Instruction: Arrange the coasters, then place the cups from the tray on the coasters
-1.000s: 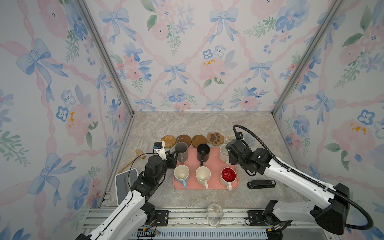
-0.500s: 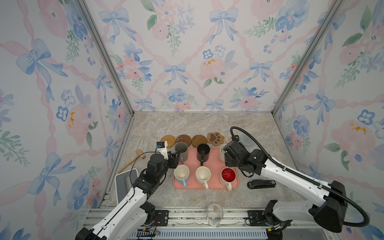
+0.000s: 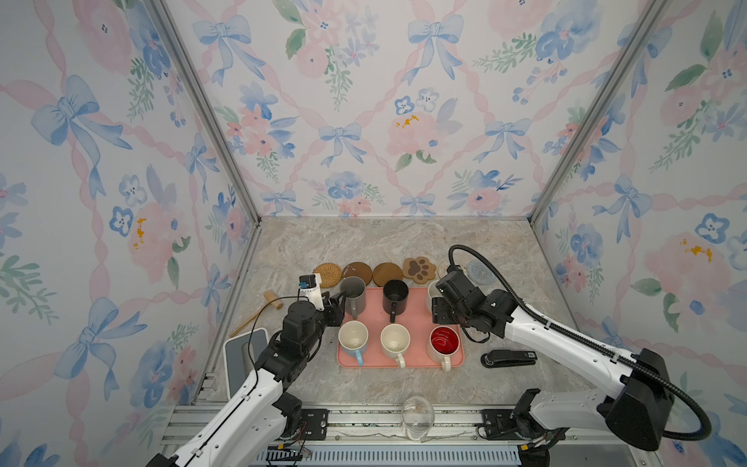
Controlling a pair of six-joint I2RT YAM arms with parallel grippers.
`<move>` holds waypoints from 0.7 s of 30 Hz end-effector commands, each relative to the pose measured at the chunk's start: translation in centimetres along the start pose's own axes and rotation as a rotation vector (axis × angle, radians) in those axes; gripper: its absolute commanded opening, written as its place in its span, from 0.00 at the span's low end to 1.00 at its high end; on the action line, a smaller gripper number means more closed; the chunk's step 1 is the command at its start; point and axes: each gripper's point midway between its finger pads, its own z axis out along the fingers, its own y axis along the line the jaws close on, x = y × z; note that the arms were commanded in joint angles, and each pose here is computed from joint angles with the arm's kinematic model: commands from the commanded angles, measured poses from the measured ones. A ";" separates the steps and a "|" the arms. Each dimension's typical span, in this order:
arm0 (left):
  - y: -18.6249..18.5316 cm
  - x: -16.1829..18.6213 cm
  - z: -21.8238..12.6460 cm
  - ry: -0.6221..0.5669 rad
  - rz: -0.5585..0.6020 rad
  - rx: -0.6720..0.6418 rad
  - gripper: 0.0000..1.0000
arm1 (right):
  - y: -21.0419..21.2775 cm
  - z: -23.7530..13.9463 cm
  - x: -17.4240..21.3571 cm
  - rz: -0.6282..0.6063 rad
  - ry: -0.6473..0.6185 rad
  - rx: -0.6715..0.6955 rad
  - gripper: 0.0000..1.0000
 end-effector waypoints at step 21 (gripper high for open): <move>0.4 -0.3 -0.5 -0.037 -0.013 -0.014 0.52 | -1.4 4.0 1.6 0.107 0.091 -0.009 0.61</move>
